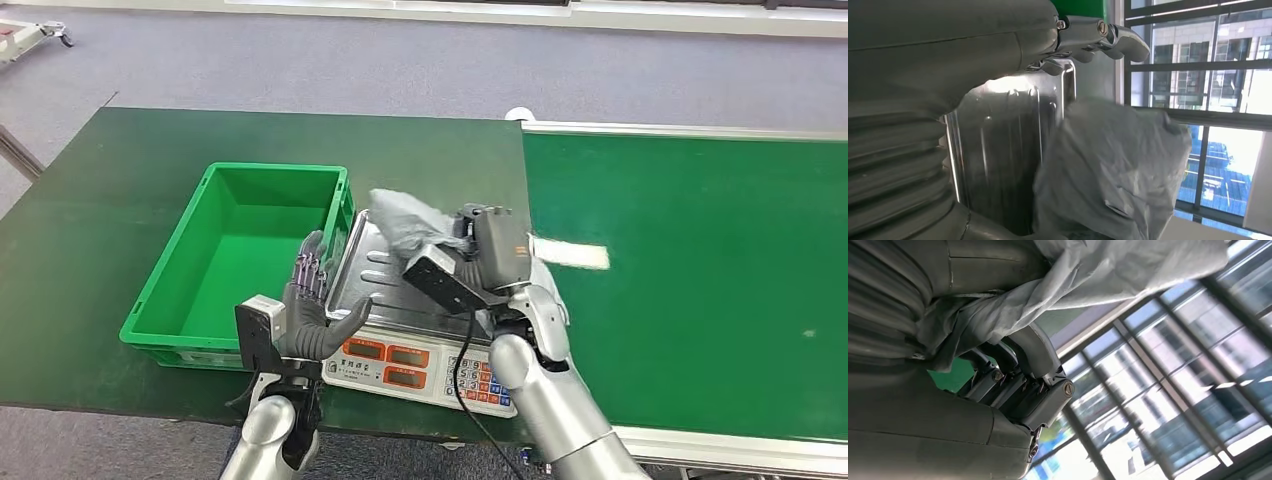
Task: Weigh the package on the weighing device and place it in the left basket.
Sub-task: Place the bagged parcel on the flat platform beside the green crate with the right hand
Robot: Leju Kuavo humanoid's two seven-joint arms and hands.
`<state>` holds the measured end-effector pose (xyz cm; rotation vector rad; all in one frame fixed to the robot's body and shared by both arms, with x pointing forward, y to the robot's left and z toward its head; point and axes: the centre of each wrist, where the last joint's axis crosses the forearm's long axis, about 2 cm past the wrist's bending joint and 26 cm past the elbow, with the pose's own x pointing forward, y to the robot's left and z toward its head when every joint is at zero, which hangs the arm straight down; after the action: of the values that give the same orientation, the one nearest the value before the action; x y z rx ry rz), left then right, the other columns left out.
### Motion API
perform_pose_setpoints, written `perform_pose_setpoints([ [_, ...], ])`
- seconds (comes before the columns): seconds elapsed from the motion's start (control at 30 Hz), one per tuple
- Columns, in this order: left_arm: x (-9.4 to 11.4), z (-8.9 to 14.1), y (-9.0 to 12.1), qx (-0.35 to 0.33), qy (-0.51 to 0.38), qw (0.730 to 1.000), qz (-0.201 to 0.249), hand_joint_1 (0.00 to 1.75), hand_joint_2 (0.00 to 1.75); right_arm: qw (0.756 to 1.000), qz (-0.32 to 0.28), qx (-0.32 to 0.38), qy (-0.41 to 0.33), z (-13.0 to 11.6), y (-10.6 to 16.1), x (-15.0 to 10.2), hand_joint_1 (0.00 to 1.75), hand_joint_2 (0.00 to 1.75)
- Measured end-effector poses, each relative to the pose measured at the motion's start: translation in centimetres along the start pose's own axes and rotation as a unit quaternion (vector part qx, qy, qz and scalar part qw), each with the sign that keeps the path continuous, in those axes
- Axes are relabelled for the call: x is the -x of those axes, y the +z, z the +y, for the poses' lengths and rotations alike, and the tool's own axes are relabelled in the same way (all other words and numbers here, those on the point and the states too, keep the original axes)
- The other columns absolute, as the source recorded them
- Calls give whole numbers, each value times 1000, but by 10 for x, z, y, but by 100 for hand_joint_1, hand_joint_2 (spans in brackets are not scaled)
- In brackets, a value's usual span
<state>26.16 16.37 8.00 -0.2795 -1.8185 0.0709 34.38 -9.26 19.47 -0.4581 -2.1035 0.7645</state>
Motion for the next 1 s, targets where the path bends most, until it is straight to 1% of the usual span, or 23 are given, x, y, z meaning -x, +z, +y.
perform_pose_setpoints([
  [0.13,-3,2,-1,-3,-4,1000,-2,0,175,998,-21,-37,-51,19,1,-26,0,175],
  [0.23,-5,4,0,-7,-7,1000,-3,0,175,993,-24,-62,-97,32,9,-38,0,175],
  [0.3,-5,5,2,-10,-13,1000,-4,0,175,990,-21,-68,-124,36,14,-41,0,175],
  [0.5,-8,9,4,-24,-31,999,-11,0,175,979,-8,-78,-188,38,24,-39,0,175],
  [0.57,-9,10,4,-29,-42,999,-16,0,175,971,-2,-87,-222,37,28,-35,0,175],
  [0.7,-12,14,8,-43,-78,995,-33,0,175,945,11,-79,-317,30,48,-13,0,175],
  [0.83,-18,20,10,-50,-148,986,-61,0,175,916,25,-38,-398,20,74,16,0,175],
  [0.93,-25,24,7,-33,-248,964,-89,0,175,886,42,8,-461,12,97,39,0,175],
  [1.0,-29,25,1,15,-330,939,-96,0,175,866,48,29,-497,7,110,52,0,175],
])
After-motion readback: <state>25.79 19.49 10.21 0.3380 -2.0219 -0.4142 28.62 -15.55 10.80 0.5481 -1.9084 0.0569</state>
